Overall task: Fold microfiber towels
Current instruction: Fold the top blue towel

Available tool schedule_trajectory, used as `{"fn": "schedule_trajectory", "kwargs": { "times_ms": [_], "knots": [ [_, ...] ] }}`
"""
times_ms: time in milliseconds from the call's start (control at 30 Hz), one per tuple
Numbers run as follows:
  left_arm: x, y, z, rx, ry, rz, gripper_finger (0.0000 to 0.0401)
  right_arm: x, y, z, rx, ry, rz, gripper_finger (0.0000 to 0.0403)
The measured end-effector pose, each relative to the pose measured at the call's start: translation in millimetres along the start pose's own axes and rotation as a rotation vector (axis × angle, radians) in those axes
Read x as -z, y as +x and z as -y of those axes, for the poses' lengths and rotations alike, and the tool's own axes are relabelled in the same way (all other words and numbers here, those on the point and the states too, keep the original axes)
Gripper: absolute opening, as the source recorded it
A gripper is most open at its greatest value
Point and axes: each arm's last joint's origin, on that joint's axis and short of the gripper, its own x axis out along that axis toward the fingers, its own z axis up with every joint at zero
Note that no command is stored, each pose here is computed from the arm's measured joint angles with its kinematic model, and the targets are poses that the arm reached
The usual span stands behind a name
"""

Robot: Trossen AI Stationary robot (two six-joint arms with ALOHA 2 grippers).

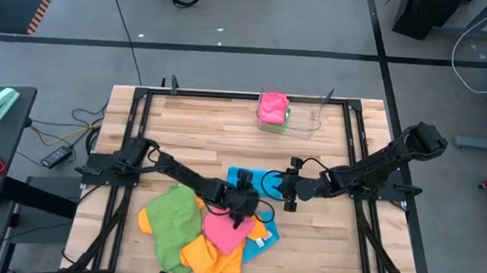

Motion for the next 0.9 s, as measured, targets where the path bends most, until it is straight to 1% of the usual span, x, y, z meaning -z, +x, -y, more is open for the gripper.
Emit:
{"fn": "schedule_trajectory", "kwargs": {
  "times_ms": [167,300,333,400,500,567,633,733,800,900],
  "knots": [
    [0.7,0.7,-1.1,-0.006,0.002,-0.004,0.0081,0.0,0.0,-0.4,-0.015,0.0,-0.002,0.0174],
    [1.5,0.0,-2.2,-0.01,0.021,-0.012,0.0023,-1.8,-0.2,-2.2,-0.065,-0.004,0.012,0.0174],
    [2.0,-0.3,-2.5,-0.012,0.024,-0.017,0.0016,-3.3,-0.7,-3.7,-0.084,-0.006,0.027,0.0174],
    [2.1,-5.6,-6.8,-0.01,0.03,-0.026,0.0013,-6.5,-2.6,-8.7,-0.113,-0.025,0.066,0.0174],
    [1.0,-13.8,-16.0,-0.003,0.015,-0.028,0.0032,-5.8,-2.5,-20.4,-0.12,-0.086,0.1,0.0174],
    [-1.3,-19.2,-23.3,0.026,-0.023,-0.017,0.0041,-3.9,2.8,-28.0,-0.127,-0.116,0.12,0.0175],
    [-1.1,-18.5,-27.3,0.07,-0.046,-0.015,0.0041,-0.7,9.1,-34.3,-0.139,-0.13,0.12,0.0179],
    [0.2,-18.2,-29.9,0.105,-0.051,-0.02,0.0027,0.1,19.1,-41.0,-0.14,-0.167,0.099,0.0196],
    [-2.2,-22.5,-33.2,0.107,-0.063,-0.005,0.0018,-0.7,24.6,-44.4,-0.136,-0.198,0.087,0.0211],
    [-4.3,-27.1,-35.8,0.116,-0.073,0.007,0.0017,-4.6,28.6,-47.1,-0.094,-0.238,0.087,0.0237]
  ]
}}
